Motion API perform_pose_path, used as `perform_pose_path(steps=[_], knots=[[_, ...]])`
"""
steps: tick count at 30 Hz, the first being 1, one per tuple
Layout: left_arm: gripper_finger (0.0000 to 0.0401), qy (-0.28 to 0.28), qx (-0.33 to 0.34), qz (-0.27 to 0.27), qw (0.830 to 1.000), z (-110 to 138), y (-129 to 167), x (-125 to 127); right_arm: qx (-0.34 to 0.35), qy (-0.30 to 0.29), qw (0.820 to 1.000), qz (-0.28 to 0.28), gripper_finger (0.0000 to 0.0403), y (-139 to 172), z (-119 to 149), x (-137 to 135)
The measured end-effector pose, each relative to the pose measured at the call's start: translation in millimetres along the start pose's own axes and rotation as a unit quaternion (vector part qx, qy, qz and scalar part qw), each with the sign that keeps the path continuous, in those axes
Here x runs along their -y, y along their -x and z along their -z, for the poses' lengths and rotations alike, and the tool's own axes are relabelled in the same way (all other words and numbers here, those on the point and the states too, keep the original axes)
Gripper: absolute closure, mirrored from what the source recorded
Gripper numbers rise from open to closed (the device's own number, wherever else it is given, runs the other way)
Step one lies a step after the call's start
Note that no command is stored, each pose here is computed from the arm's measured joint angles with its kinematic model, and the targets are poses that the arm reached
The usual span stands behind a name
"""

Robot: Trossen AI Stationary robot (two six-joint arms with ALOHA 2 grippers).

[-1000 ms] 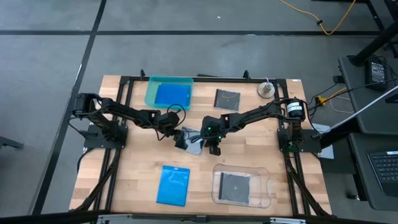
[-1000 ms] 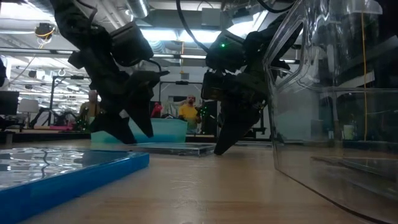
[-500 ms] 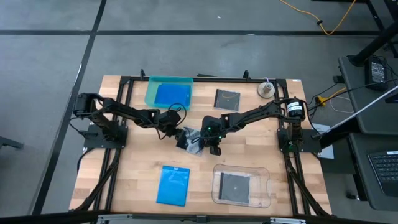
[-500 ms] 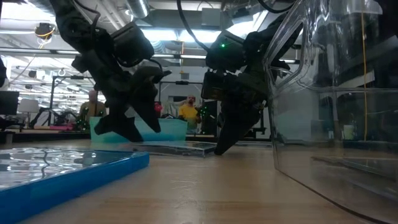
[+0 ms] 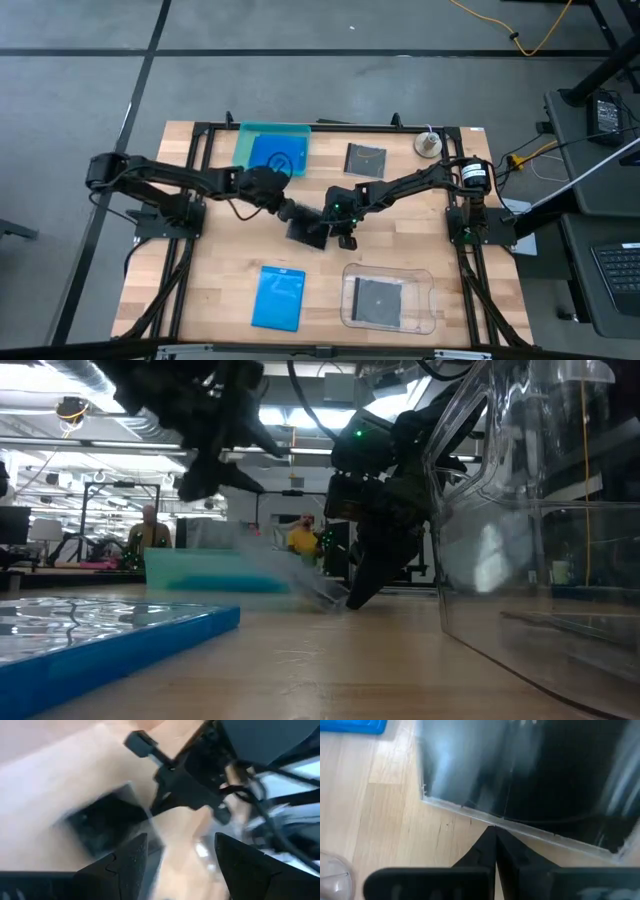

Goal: Pick & place jewel cases by type
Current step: Put the bottom black CD case into the transparent bin

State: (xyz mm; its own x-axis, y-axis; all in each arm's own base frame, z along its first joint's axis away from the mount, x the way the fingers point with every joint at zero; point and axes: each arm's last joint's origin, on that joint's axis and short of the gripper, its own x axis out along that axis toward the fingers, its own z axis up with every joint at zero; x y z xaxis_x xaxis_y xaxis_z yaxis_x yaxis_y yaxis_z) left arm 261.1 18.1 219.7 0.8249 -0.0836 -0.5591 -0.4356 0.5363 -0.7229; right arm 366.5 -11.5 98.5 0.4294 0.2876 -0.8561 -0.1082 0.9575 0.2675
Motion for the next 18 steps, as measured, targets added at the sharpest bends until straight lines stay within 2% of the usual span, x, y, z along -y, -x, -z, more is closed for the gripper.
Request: perform_pose_path(steps=[2, 5, 9, 13, 18], knots=[[0.0186, -0.024, -0.013, -0.043, 0.999, 0, -5, 1, 0.001, 0.001, 1.000, 0.000, 0.0394, 0, 0, 0], [0.0194, -0.018, -0.051, -0.101, 0.993, 9, -22, -15, 0.002, 0.003, 1.000, 0.000, 0.0394, 0, 0, 0], [0.0204, -0.016, -0.062, -0.113, 0.992, 12, -38, -23, -0.001, -0.001, 1.000, 0.000, 0.0394, 0, 0, 0], [0.0214, -0.016, -0.063, -0.141, 0.988, 14, -42, -29, 0.002, -0.007, 1.000, -0.002, 0.0394, -1, 2, 0], [0.0223, 0.000, -0.108, -0.238, 0.965, 28, -34, -42, 0.021, -0.023, 0.999, -0.017, 0.0394, -4, 10, 0]])
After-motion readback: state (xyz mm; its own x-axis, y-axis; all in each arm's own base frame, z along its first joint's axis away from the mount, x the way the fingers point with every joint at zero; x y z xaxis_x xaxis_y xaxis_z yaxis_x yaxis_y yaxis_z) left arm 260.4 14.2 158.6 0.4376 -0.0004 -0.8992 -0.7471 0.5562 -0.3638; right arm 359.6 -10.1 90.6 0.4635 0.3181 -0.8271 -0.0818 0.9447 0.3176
